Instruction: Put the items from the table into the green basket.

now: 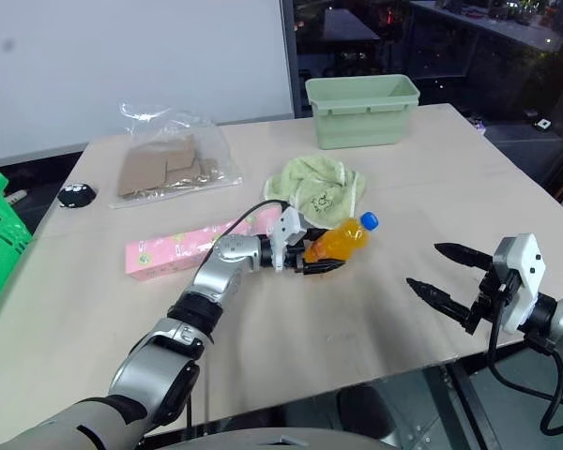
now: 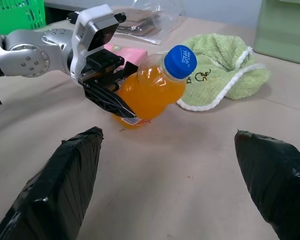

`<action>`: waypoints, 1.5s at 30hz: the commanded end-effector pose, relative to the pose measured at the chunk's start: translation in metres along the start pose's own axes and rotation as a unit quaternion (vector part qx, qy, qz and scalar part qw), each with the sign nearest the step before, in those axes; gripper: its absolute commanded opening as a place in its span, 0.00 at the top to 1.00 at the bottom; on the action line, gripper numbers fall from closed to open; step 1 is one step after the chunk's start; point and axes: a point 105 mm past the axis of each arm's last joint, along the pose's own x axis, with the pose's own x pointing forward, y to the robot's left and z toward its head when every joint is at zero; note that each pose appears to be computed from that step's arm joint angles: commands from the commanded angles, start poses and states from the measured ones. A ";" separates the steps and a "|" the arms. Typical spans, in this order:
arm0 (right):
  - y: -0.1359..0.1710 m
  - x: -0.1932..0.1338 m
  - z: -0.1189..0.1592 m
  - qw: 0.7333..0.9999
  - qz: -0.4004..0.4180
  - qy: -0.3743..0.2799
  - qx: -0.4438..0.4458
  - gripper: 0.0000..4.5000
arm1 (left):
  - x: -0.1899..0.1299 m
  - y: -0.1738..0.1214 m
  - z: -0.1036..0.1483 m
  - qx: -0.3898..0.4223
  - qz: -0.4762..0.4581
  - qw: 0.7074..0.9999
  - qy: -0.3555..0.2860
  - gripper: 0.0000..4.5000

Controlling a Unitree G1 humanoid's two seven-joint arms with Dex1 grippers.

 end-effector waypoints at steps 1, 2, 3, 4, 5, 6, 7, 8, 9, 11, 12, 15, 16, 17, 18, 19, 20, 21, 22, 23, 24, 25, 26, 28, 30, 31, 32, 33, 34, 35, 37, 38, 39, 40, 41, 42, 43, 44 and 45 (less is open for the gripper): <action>0.004 -0.001 0.021 0.999 0.009 -0.036 -0.020 0.00 | -0.003 0.010 0.023 0.011 0.027 0.999 -0.042 0.30; 0.004 0.000 0.022 0.999 0.012 -0.040 -0.019 0.00 | -0.004 0.012 0.028 0.010 0.035 0.998 -0.051 0.30; 0.004 0.001 0.024 0.999 0.018 -0.044 -0.017 0.00 | -0.008 0.016 0.038 0.010 0.053 0.996 -0.068 0.30; 0.005 0.003 0.025 0.998 0.026 -0.047 -0.015 0.00 | -0.012 0.020 0.047 0.012 0.069 0.994 -0.081 0.30; 0.005 0.005 0.027 0.998 0.033 -0.049 -0.014 0.00 | -0.018 0.025 0.056 0.016 0.092 0.991 -0.095 0.30; 0.006 0.008 0.029 0.998 0.044 -0.053 -0.013 0.00 | -0.025 0.032 0.066 0.019 0.123 0.987 -0.105 0.30; 0.006 0.011 0.030 0.997 0.056 -0.054 -0.015 0.00 | -0.033 0.038 0.075 0.016 0.152 0.982 -0.115 0.30; 0.007 0.013 0.032 0.996 0.065 -0.055 -0.017 0.00 | -0.039 0.042 0.083 0.013 0.173 0.977 -0.125 0.30; 0.006 0.016 0.036 0.995 0.074 -0.060 -0.022 0.00 | -0.048 0.047 0.093 0.013 0.198 0.971 -0.134 0.30; 0.004 0.026 0.049 0.992 0.095 -0.086 -0.024 0.00 | -0.070 0.059 0.108 0.016 0.259 0.955 -0.144 0.30; 0.004 0.032 0.055 0.989 0.106 -0.099 -0.023 0.00 | -0.083 0.065 0.114 0.018 0.290 0.946 -0.146 0.30; 0.006 0.049 0.069 0.982 0.142 -0.124 -0.024 0.00 | -0.125 0.079 0.128 0.030 0.373 0.916 -0.148 0.30; 0.007 0.055 0.071 0.980 0.153 -0.127 -0.024 0.00 | -0.143 0.083 0.131 0.040 0.406 0.902 -0.141 0.30; 0.007 0.059 0.072 0.978 0.160 -0.129 -0.024 0.00 | -0.155 0.084 0.133 0.046 0.427 0.893 -0.136 0.30; 0.008 0.066 0.071 0.977 0.169 -0.125 -0.024 0.00 | -0.178 0.088 0.134 0.059 0.463 0.876 -0.117 0.30; 0.008 0.072 0.070 0.977 0.175 -0.119 -0.024 0.00 | -0.200 0.090 0.137 0.068 0.500 0.857 -0.104 0.30; 0.008 0.079 0.070 0.976 0.183 -0.116 -0.027 0.00 | -0.225 0.092 0.142 0.074 0.539 0.833 -0.098 0.30; 0.010 0.084 0.070 0.974 0.194 -0.115 -0.027 0.00 | -0.249 0.091 0.147 0.075 0.572 0.811 -0.099 0.30; 0.012 0.086 0.072 0.971 0.206 -0.120 -0.027 0.00 | -0.268 0.090 0.151 0.076 0.598 0.792 -0.102 0.30; 0.013 0.089 0.075 0.968 0.214 -0.126 -0.025 0.00 | -0.287 0.087 0.155 0.088 0.626 0.769 -0.096 0.30; 0.014 0.092 0.077 0.966 0.223 -0.130 -0.025 0.00 | -0.303 0.083 0.159 0.101 0.647 0.750 -0.089 0.30; 0.014 0.093 0.079 0.963 0.231 -0.133 -0.026 0.00 | -0.317 0.080 0.162 0.111 0.666 0.733 -0.085 0.30; 0.015 0.095 0.080 0.961 0.239 -0.135 -0.027 0.00 | -0.329 0.077 0.164 0.115 0.684 0.717 -0.079 0.30; 0.018 0.099 0.083 0.955 0.259 -0.140 -0.027 0.00 | -0.355 0.070 0.165 0.116 0.721 0.680 -0.068 0.30; 0.021 0.104 0.085 0.950 0.275 -0.144 -0.032 0.00 | -0.378 0.063 0.161 0.112 0.756 0.643 -0.053 0.30; 0.023 0.106 0.086 0.948 0.281 -0.145 -0.034 0.00 | -0.386 0.060 0.160 0.110 0.767 0.631 -0.048 0.30; 0.024 0.107 0.087 0.946 0.286 -0.146 -0.034 0.00 | -0.393 0.058 0.157 0.106 0.775 0.621 -0.042 0.30; 0.025 0.109 0.088 0.945 0.290 -0.149 -0.034 0.00 | -0.404 0.055 0.154 0.104 0.789 0.605 -0.031 0.30; 0.027 0.111 0.089 0.943 0.295 -0.150 -0.034 0.00 | -0.414 0.052 0.151 0.099 0.800 0.591 -0.026 0.30; 0.029 0.112 0.090 0.941 0.301 -0.151 -0.035 0.00 | -0.423 0.050 0.148 0.093 0.808 0.581 -0.024 0.30; 0.030 0.113 0.091 0.940 0.304 -0.153 -0.037 0.00 | -0.433 0.050 0.143 0.093 0.815 0.571 -0.006 0.30; 0.031 0.113 0.092 0.939 0.304 -0.152 -0.039 0.00 | -0.435 0.052 0.138 0.087 0.815 0.573 0.004 0.30; 0.032 0.114 0.093 0.940 0.303 -0.153 -0.041 0.00 | -0.437 0.054 0.133 0.080 0.815 0.574 0.011 0.30; 0.030 0.116 0.096 0.943 0.290 -0.158 -0.049 0.00 | -0.438 0.058 0.125 0.074 0.812 0.578 0.024 0.30; 0.029 0.118 0.098 0.946 0.275 -0.162 -0.059 0.00 | -0.439 0.063 0.116 0.062 0.808 0.585 0.035 0.30; 0.027 0.119 0.099 0.949 0.263 -0.163 -0.068 0.00 | -0.441 0.066 0.109 0.059 0.808 0.585 0.047 0.30; 0.025 0.119 0.100 0.952 0.250 -0.162 -0.074 0.00 | -0.444 0.068 0.103 0.055 0.808 0.584 0.060 0.30; 0.023 0.119 0.100 0.954 0.242 -0.161 -0.077 0.00 | -0.447 0.071 0.097 0.050 0.808 0.584 0.067 0.30; 0.023 0.119 0.100 0.954 0.240 -0.160 -0.077 0.00 | -0.449 0.073 0.093 0.045 0.808 0.583 0.069 0.30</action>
